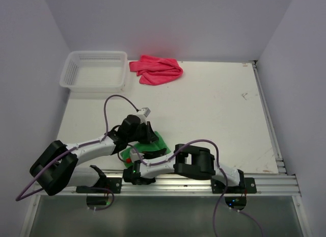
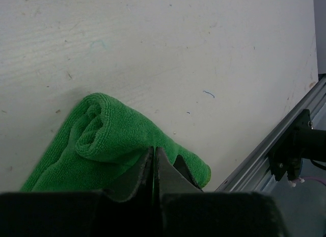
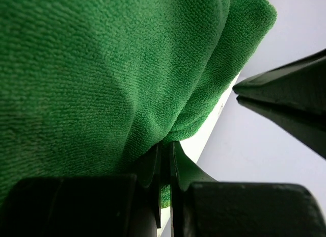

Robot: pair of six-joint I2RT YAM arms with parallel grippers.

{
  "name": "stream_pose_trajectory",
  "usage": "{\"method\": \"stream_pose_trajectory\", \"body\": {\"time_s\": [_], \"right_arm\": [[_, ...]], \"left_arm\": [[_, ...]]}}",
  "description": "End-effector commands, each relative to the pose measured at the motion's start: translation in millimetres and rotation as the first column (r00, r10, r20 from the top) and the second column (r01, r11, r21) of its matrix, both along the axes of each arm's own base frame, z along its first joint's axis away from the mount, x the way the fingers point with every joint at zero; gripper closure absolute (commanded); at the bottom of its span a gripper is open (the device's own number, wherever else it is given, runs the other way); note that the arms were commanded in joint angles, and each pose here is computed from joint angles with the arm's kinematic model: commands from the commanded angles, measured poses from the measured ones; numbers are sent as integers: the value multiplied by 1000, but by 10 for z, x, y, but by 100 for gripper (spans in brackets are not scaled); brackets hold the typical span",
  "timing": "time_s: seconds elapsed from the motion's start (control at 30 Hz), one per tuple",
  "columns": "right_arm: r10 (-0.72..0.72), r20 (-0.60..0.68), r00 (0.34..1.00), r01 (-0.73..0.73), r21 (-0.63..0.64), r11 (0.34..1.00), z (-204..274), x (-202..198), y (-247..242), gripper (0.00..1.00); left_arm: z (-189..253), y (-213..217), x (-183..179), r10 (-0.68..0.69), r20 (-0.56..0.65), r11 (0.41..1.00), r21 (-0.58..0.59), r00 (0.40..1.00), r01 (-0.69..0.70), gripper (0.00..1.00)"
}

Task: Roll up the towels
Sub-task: Roll the towel

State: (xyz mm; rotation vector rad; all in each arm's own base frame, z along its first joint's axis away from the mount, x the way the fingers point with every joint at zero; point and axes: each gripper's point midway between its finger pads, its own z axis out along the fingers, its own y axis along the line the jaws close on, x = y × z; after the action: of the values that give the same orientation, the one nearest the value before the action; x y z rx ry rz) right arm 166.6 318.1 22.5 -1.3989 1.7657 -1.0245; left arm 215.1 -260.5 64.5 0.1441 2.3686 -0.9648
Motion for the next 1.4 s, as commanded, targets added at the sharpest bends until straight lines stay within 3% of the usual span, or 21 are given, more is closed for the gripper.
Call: {"method": "stream_pose_trajectory", "body": {"time_s": [0.0, 0.3, 0.47, 0.57, 0.7, 0.8, 1.1, 1.17, 1.37], "right_arm": [[-53, -234, 971, 89, 146, 985, -702, -290, 194, 100], [-45, -246, 968, 89, 173, 981, -679, -304, 214, 100], [-51, -209, 977, 99, 224, 969, -540, -270, 135, 95], [-61, -176, 983, 111, 293, 949, -380, -241, 95, 86], [-83, -157, 984, 143, 424, 894, -151, -234, 71, 68], [-101, -164, 981, 173, 523, 835, 49, -251, 16, 60], [-33, -238, 971, 199, 722, 663, 474, -359, -21, 52], [-18, -255, 967, 207, 739, 641, 506, -385, -50, 47], [-2, -275, 961, 219, 763, 608, 523, -418, -97, 46]], "left_arm": [[111, -151, 8, -27, 33, 997, -65, 999, 29, 93], [-157, -128, 16, -39, 8, 999, 0, 999, 39, 94], [-472, 3, 47, 6, -36, 997, 77, 999, -3, 97], [-601, 59, 42, 24, -59, 995, 97, 998, -18, 98], [-667, 90, 17, 32, -72, 994, 102, 997, -24, 99], [-679, 112, 3, 39, -73, 994, 105, 997, -31, 99], [-615, 128, 18, 55, -55, 994, 97, 997, -49, 99], [-606, 131, 26, 58, -52, 994, 94, 997, -53, 99], [-645, 137, -18, 60, -62, 995, 80, 996, -55, 99]]}}
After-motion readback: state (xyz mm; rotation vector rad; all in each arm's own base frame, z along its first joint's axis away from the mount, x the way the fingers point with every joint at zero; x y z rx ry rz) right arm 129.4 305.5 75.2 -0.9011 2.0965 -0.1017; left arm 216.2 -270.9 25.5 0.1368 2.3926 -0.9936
